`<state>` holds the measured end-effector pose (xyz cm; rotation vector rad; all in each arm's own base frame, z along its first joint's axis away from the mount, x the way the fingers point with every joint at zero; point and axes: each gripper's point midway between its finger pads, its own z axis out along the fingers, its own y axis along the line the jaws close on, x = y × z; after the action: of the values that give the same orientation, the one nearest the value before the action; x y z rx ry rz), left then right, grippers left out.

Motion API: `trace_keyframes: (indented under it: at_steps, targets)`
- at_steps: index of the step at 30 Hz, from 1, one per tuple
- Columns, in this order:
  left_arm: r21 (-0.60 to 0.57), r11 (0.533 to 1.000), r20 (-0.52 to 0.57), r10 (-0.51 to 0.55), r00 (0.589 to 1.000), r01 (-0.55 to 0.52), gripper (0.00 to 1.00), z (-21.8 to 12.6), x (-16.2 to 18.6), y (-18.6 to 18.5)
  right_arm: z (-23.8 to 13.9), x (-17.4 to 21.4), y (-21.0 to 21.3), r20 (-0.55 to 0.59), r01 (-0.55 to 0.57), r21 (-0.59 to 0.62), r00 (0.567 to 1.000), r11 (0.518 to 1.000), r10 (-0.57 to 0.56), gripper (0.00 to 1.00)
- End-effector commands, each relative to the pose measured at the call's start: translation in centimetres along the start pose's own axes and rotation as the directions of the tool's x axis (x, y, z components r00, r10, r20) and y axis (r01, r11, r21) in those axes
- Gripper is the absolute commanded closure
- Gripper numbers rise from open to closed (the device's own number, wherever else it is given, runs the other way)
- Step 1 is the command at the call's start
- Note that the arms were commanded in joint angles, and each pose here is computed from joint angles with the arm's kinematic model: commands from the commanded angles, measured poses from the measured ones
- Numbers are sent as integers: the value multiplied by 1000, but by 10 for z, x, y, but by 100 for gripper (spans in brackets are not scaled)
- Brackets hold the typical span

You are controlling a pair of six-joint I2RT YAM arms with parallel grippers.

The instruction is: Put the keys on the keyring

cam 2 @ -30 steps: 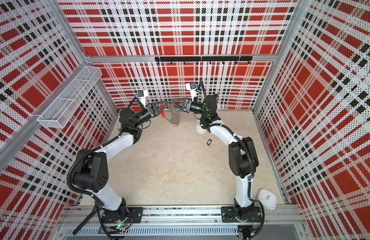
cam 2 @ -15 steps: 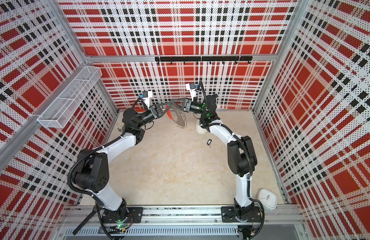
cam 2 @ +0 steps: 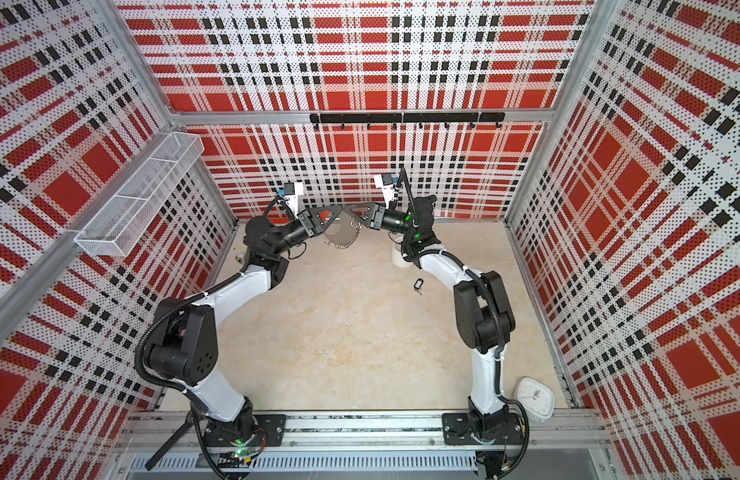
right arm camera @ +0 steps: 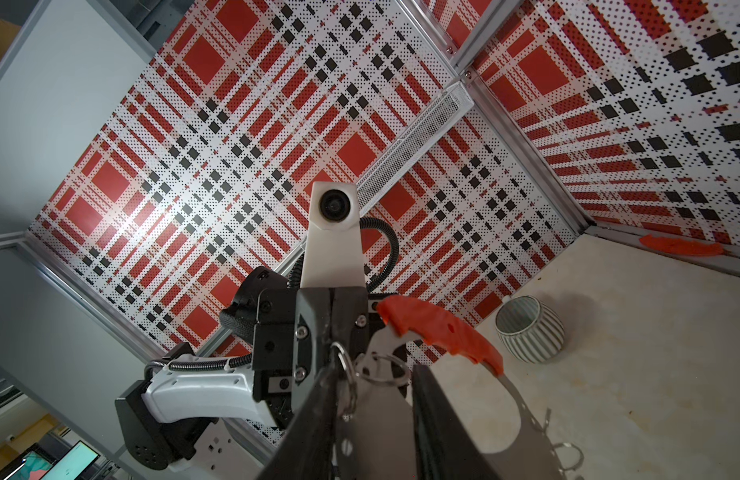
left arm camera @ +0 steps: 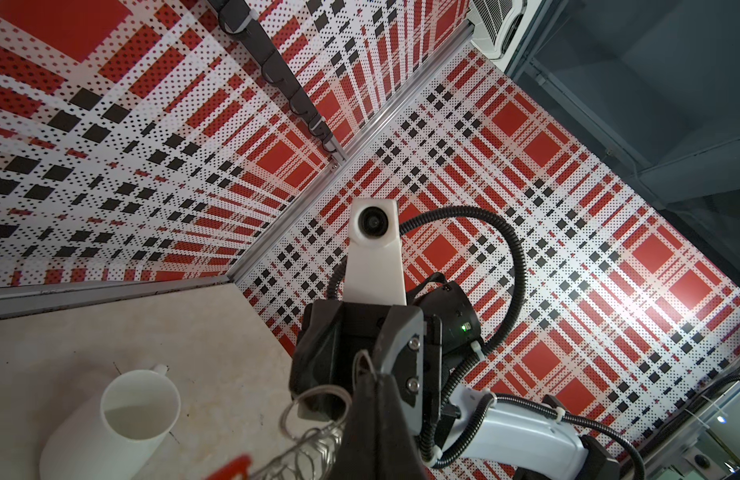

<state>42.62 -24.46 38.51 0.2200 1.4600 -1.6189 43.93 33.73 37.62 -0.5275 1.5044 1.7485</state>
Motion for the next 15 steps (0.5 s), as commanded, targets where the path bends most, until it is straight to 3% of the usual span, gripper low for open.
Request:
trace_keyframes:
  at_steps: [1, 6, 15]
  targets:
    - [50, 995, 36, 82, 996, -84, 100, -1, -14, -27, -4, -10, 22, 5, 43, -38, 999, 998, -43, 70]
    - [52, 995, 33, 81, 996, -83, 100, 0, -14, -26, -4, -10, 30, 5, 48, -69, 999, 996, -48, 73]
    - [51, 995, 33, 80, 996, -81, 100, -1, -13, -27, -14, -19, 35, 10, 75, -62, 997, 995, -75, 67]
